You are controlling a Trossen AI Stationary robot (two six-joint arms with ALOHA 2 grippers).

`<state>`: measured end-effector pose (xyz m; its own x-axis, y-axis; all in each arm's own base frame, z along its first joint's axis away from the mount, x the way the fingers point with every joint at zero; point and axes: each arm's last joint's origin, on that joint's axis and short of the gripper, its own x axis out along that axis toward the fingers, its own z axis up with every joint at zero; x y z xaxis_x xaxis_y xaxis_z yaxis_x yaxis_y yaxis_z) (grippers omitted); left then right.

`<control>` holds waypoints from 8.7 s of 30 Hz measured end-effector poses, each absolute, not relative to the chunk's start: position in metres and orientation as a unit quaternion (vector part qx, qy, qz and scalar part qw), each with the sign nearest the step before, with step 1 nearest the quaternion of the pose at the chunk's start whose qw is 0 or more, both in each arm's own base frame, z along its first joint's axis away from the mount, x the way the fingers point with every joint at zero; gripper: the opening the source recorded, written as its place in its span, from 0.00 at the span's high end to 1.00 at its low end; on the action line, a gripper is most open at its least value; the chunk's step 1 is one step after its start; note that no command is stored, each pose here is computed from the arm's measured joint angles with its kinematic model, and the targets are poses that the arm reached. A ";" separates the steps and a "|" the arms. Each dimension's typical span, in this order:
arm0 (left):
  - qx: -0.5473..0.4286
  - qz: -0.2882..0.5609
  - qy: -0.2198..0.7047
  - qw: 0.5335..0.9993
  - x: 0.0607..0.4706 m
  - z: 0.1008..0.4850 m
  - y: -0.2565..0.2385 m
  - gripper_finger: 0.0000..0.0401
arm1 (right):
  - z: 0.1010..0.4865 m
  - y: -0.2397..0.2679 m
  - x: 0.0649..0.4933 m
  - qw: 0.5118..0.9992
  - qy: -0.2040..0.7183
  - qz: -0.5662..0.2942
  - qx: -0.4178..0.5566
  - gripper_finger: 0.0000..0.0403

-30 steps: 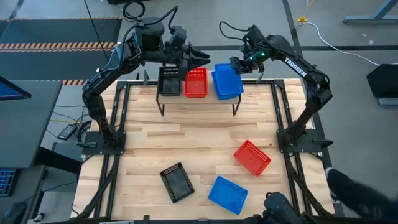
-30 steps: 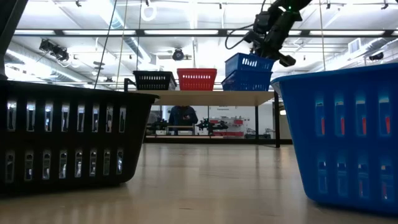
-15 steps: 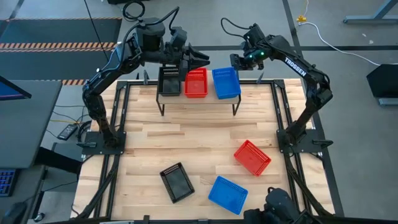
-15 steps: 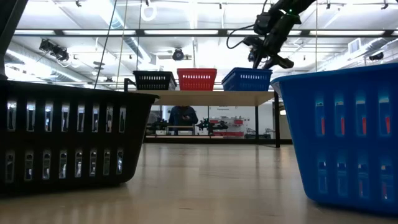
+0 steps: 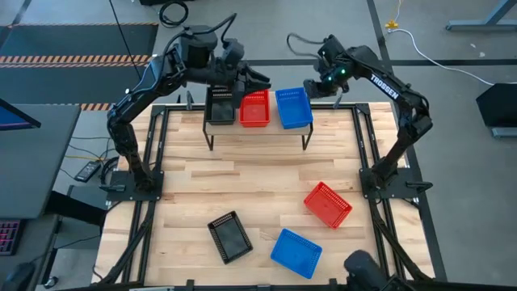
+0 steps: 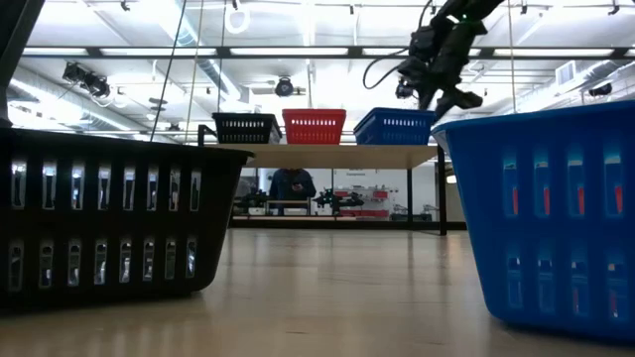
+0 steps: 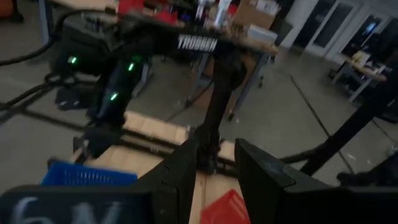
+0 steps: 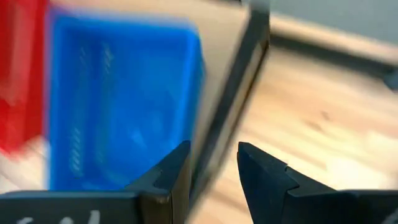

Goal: Stack baskets on shelf by color
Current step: Stack the right blue bin on the blue bin on the shelf, then stack the black bin on the stacked black bins on the shelf

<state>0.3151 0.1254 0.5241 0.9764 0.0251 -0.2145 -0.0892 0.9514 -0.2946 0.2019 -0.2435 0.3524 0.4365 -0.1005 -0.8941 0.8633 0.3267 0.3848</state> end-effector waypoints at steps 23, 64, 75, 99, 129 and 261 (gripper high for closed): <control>-0.145 0.020 0.134 0.980 0.318 0.518 0.116 0.71 | 0.347 -0.200 0.224 0.643 0.496 -0.368 0.452 0.67; -0.158 -0.005 0.253 0.955 0.313 0.499 0.090 0.71 | 0.389 -0.140 0.205 0.710 0.496 -0.239 0.439 0.67; -0.142 0.026 0.350 0.925 0.313 0.483 0.048 0.71 | 0.388 -0.069 0.231 0.770 0.585 -0.033 0.252 0.67; -0.185 0.035 0.569 0.801 0.358 0.398 -0.104 0.71 | 0.298 0.057 0.165 0.692 0.689 0.199 0.082 0.67; -0.233 0.071 0.572 0.783 0.335 0.287 -0.248 0.58 | 0.256 0.110 0.137 0.748 0.595 0.294 -0.025 0.56; 0.076 0.098 0.584 0.802 0.275 0.376 0.186 0.97 | 0.244 0.094 0.146 0.810 0.562 -0.019 0.168 0.40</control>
<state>0.2754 0.1862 0.3761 0.2973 0.2469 -0.9223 -0.0688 0.9690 0.2373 0.1462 0.0939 0.2441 0.3679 0.1575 -0.9164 0.2196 0.9429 0.2502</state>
